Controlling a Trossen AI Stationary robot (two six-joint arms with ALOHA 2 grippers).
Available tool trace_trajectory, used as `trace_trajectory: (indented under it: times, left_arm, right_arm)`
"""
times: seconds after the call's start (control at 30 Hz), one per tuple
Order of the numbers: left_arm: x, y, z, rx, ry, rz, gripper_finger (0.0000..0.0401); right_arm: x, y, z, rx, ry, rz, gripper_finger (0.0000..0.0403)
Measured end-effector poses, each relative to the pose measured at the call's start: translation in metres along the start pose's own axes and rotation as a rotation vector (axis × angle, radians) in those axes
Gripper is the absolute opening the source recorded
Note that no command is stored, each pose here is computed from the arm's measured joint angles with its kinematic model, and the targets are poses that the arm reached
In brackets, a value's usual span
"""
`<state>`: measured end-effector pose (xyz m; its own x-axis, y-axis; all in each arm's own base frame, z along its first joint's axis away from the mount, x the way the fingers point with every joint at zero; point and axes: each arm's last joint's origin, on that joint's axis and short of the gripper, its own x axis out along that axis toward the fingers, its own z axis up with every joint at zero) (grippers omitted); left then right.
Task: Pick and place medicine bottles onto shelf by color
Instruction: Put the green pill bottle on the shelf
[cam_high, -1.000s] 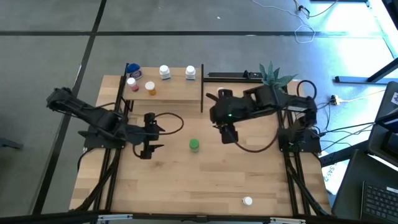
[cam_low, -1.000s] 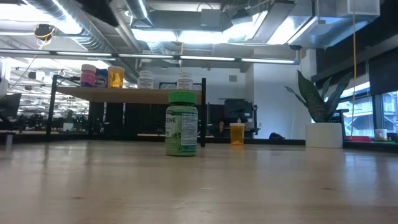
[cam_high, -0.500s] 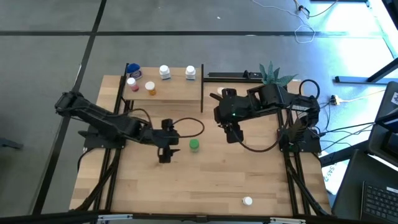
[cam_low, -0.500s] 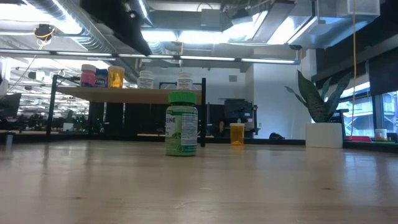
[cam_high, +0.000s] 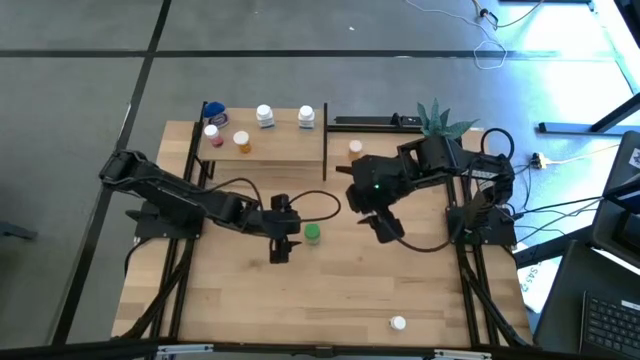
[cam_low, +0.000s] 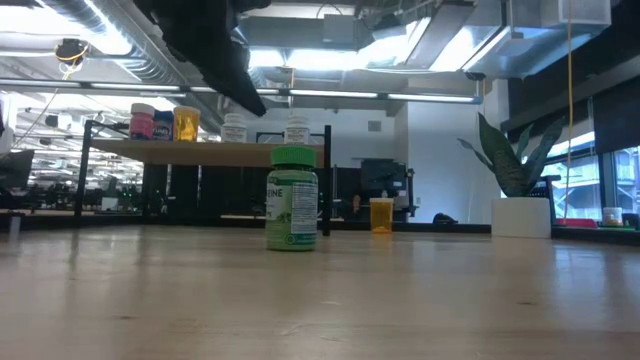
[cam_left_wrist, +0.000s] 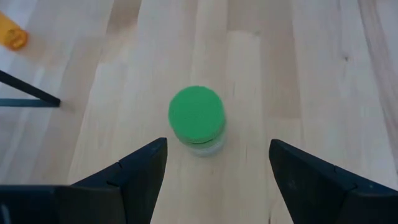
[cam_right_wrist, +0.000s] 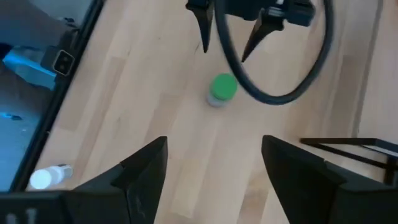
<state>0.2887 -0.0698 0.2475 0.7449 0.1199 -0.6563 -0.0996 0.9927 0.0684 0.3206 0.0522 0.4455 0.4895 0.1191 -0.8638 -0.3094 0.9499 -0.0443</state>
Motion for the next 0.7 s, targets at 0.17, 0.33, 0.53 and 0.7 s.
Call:
trace_trajectory:
  times: [0.17,0.33,0.53,0.7]
  left_arm:
    - [0.001,0.004,0.001,-0.02,-0.005,0.012,0.0276]
    - [0.002,0.007,0.003,-0.033,-0.02,0.017,0.0276]
    - [0.003,0.01,0.004,-0.058,-0.021,0.025,0.0276]
    - [0.004,0.013,0.004,-0.1,-0.02,0.033,0.0276]
  right_arm:
    - [0.0,0.0,0.0,0.001,-0.005,0.004,0.0262]
    - [0.0,0.0,0.001,0.001,-0.008,0.004,0.0262]
    - [0.0,-0.001,0.003,0.0,-0.028,0.001,0.0262]
    - [0.0,-0.001,0.006,-0.002,-0.062,-0.005,0.0262]
